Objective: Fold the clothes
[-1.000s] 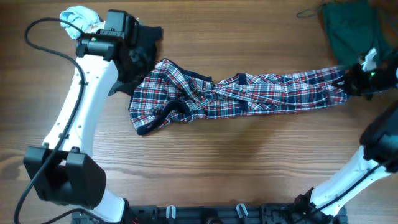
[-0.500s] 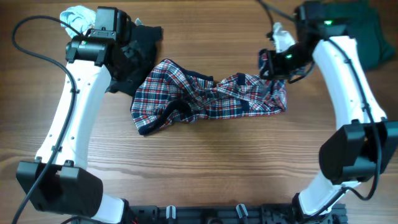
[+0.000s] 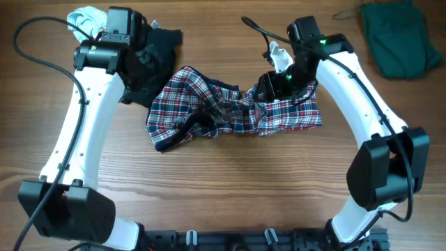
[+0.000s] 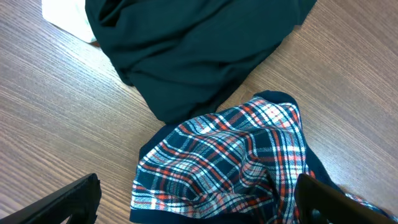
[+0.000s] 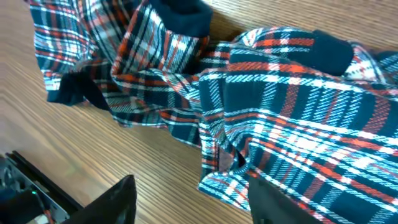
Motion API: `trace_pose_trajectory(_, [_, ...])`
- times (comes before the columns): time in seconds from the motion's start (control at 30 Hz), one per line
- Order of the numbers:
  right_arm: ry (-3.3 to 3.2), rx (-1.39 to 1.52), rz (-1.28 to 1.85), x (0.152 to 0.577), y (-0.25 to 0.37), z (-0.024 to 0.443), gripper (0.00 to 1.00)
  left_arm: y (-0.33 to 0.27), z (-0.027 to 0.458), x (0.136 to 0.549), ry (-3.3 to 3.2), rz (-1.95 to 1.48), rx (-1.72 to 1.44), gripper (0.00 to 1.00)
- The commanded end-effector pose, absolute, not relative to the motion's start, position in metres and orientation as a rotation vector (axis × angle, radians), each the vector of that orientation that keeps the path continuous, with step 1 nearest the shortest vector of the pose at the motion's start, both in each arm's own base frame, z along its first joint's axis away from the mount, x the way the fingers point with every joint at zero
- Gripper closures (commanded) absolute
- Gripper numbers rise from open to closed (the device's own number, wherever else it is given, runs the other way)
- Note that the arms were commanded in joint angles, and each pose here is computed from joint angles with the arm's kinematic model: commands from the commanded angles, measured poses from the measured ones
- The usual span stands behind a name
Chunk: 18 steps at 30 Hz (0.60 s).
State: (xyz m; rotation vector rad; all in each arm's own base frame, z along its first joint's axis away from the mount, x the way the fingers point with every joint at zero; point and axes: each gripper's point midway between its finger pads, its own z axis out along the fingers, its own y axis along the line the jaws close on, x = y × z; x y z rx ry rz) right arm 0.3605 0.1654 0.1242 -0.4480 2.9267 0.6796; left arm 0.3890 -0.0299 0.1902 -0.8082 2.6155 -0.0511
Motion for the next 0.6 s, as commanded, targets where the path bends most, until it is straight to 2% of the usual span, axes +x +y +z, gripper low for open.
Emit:
trace_pose_trajectory(0.0, [2.905,-0.424,0.484,0.376,0.144,0.121,0.58,-0.024,0.204,0.392,2.574,-0.046,-0.799,0.00])
trace_pose_trajectory(0.07, [2.901,-0.384,0.441,0.383,0.140,0.115,0.96,-0.024,0.204,0.392,2.575,-0.045,-0.799,0.00])
trace_pose_trajectory(0.2, [2.965,-0.343,0.446,0.381,0.140,0.070,0.96,-0.024,0.202,0.392,2.578,-0.044,-0.800,0.00])
trace_pose_trajectory(0.37, [2.986,-0.368,0.676,0.378,0.168,0.021,0.96,-0.025,0.201,0.392,2.583,-0.046,-0.801,0.00])
trace_pose_trajectory(0.5, [2.874,-0.436,0.824,0.393,0.192,0.050,0.95,-0.037,0.187,0.386,2.642,-0.117,-0.801,0.00])
trace_pose_trajectory(0.57, [2.772,-0.458,0.813,0.405,0.195,0.095,0.96,-0.043,0.176,0.377,2.693,-0.150,-0.803,0.00])
